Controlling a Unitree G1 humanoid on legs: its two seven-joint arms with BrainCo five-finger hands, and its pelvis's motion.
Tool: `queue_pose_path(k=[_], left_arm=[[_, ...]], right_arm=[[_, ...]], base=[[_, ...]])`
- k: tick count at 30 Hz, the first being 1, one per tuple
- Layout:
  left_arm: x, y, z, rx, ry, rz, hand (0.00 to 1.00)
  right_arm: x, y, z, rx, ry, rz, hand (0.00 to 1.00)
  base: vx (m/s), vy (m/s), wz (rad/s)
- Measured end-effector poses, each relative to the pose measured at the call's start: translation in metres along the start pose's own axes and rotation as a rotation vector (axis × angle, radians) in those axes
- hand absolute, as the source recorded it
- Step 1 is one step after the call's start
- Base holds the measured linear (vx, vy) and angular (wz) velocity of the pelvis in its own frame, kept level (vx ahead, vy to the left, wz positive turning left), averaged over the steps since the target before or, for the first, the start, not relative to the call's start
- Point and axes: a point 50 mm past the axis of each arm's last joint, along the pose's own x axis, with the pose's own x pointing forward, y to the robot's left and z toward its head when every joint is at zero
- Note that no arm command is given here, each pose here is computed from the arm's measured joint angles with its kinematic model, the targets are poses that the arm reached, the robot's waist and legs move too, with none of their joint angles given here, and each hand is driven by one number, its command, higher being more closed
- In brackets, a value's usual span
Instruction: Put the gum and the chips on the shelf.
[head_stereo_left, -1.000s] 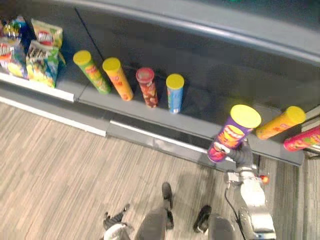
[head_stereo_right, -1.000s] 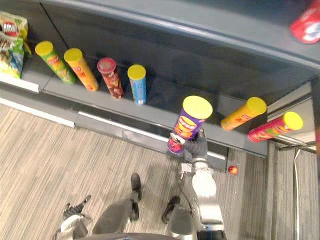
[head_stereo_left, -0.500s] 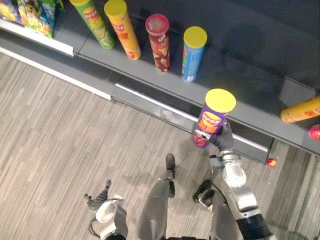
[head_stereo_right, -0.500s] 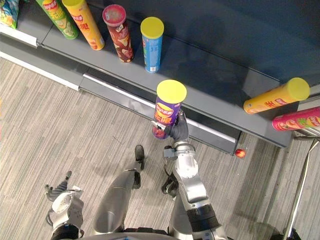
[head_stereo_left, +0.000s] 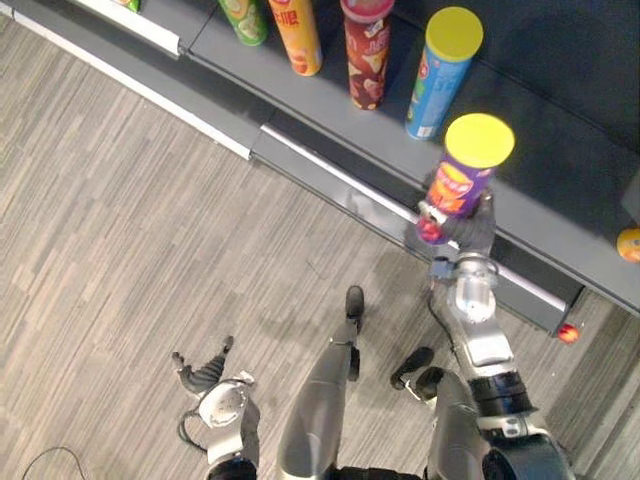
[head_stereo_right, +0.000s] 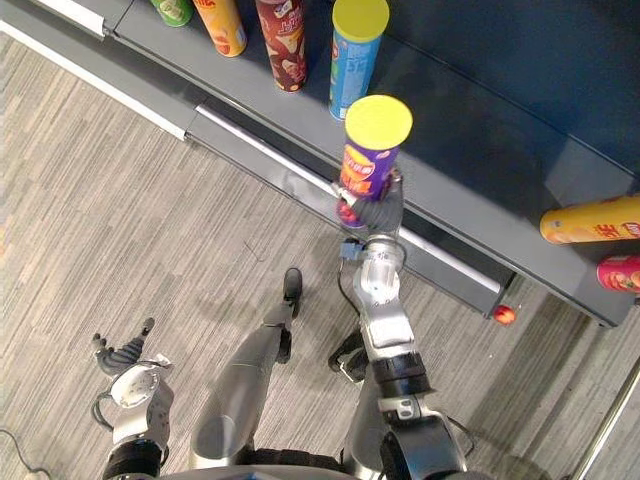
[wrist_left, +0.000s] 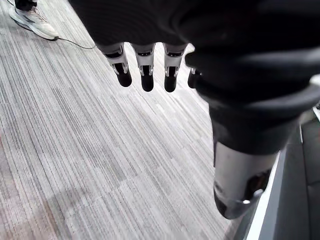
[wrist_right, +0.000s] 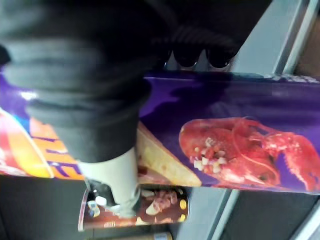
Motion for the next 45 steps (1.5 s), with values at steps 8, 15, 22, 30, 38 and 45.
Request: queue_pose_path(k=[8, 15, 22, 30, 38, 45], left_arm=[[-0.004, -0.019, 0.004, -0.065, -0.007, -0.326, 0.0], [-0.008, -0.022, 0.01, -0.14, -0.014, -0.41, 0.0], [-0.012, -0.028, 0.017, -0.24, -0.008, -0.504, 0.0], [-0.017, -0.027, 0.033, -0.33, -0.055, -0.554, 0.0], [-0.02, -0.029, 0.049, -0.375, -0.11, -0.585, 0.0], [-0.024, -0.03, 0.06, -0.41, -0.151, -0.631, 0.0]], right_arm=[[0.009, -0.015, 0.004, 0.004, -0.013, -0.078, 1.0], [0.006, -0.016, 0.009, 0.026, -0.029, -0.072, 1.0], [0.007, -0.022, 0.022, 0.068, -0.074, -0.115, 1.0], [0.026, -0.033, 0.044, 0.095, -0.141, -0.207, 1.0], [0.041, -0.043, 0.07, 0.108, -0.237, -0.268, 1.0], [0.058, -0.054, 0.096, 0.129, -0.312, -0.326, 1.0]], base=[[-0.02, -0.078, 0.02], [0.0, -0.071, 0.04], [0.0, -0.066, -0.02], [0.01, -0.061, 0.04], [0.04, -0.072, 0.07], [0.04, -0.066, 0.14]])
